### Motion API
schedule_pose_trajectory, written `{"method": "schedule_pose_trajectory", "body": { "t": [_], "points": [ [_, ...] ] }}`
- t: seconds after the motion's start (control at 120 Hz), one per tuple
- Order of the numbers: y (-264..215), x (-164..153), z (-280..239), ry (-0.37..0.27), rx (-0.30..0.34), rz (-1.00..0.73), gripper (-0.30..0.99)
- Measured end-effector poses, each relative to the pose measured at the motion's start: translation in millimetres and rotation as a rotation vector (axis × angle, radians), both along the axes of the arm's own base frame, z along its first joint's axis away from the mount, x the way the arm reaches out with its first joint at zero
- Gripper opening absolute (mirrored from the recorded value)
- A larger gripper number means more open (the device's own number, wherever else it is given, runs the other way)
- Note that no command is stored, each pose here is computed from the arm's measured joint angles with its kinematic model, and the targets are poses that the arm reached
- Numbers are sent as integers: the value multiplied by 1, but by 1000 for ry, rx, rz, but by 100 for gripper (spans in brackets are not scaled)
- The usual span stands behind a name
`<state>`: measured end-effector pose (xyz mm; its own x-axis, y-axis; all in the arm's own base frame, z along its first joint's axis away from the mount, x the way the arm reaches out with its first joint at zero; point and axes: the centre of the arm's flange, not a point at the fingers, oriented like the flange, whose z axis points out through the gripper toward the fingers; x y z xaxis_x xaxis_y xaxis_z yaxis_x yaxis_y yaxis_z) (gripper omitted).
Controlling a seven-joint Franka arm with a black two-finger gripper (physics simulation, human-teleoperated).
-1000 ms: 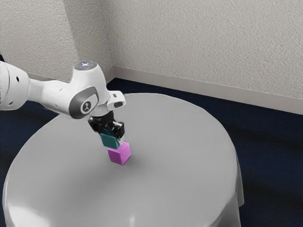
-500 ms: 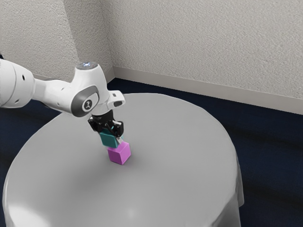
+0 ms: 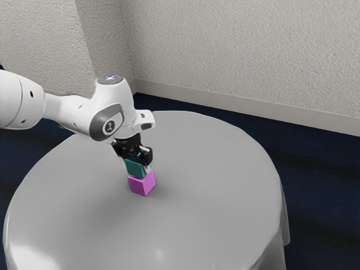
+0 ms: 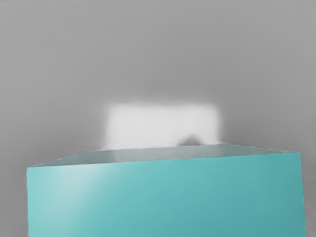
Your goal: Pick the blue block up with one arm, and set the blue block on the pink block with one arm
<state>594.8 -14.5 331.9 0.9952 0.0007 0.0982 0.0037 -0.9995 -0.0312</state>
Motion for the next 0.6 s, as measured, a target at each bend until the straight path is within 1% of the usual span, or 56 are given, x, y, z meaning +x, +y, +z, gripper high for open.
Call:
{"method": "schedule_pose_trajectory", "body": {
  "t": [0.383, 0.6],
  "points": [
    [4, -4, 7, -7, 1, -58, 28],
    [6, -9, 6, 0, -9, -65, 29]
  ]
}}
